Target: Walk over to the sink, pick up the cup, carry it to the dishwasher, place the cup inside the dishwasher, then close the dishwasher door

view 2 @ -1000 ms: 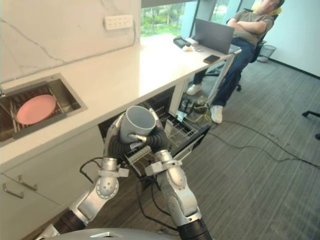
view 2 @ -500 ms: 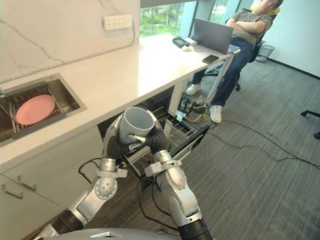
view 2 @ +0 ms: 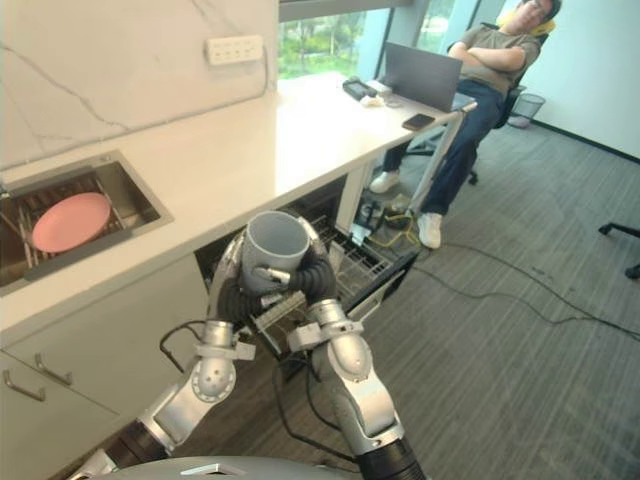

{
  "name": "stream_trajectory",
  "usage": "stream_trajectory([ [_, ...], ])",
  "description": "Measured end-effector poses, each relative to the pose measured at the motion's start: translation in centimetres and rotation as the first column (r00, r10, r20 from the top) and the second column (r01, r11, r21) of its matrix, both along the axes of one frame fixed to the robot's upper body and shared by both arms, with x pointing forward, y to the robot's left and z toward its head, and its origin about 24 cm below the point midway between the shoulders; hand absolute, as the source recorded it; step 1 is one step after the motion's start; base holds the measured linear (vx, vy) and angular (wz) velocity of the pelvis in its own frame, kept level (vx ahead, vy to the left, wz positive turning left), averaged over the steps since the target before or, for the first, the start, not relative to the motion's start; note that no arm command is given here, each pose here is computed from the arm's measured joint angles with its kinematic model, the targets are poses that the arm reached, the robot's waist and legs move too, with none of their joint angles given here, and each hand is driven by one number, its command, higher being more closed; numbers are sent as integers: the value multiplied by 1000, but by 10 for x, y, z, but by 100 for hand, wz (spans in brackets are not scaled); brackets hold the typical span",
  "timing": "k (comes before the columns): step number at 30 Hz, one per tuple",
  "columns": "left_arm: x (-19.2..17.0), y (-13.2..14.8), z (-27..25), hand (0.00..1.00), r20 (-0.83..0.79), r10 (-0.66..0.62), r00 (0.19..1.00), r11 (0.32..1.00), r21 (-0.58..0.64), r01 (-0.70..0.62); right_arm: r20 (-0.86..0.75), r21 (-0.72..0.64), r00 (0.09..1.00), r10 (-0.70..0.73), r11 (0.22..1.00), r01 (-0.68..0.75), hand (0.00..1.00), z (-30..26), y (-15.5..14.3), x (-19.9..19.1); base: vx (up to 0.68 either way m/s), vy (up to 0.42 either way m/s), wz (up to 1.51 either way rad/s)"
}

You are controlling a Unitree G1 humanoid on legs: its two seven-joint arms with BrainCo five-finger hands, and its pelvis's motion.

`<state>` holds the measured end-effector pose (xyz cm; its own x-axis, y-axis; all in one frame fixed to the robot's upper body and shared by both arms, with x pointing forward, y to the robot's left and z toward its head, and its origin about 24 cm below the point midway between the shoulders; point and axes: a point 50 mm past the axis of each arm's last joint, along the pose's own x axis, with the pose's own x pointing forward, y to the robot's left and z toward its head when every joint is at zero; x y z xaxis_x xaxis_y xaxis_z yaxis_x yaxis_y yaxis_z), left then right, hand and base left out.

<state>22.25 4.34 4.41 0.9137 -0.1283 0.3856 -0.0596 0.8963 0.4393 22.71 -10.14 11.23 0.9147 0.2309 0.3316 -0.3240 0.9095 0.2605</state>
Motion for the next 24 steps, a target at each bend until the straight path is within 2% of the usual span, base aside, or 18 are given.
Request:
stream_trajectory([
  [4,-2,1,-3,0,-17,4,1000,1000,-9,-5,60,46,998,-36,998,33,100,11,-5,-1,0,0,0],
  [10,-1,1,-2,0,-21,13,1000,1000,-23,-14,61,51,997,-46,998,43,100,11,-6,-1,0,0,1],
  [16,3,4,0,0,-49,49,998,995,-90,-53,45,66,994,-103,993,100,100,10,-14,1,0,0,0],
  [19,6,13,-3,0,-107,81,991,984,-150,-97,0,61,988,-154,986,154,100,0,-23,3,-6,-6,6],
  [24,-14,26,-34,0,-327,-29,945,978,-203,-41,-130,-20,950,-283,959,283,100,-32,-53,10,-5,-12,38],
])
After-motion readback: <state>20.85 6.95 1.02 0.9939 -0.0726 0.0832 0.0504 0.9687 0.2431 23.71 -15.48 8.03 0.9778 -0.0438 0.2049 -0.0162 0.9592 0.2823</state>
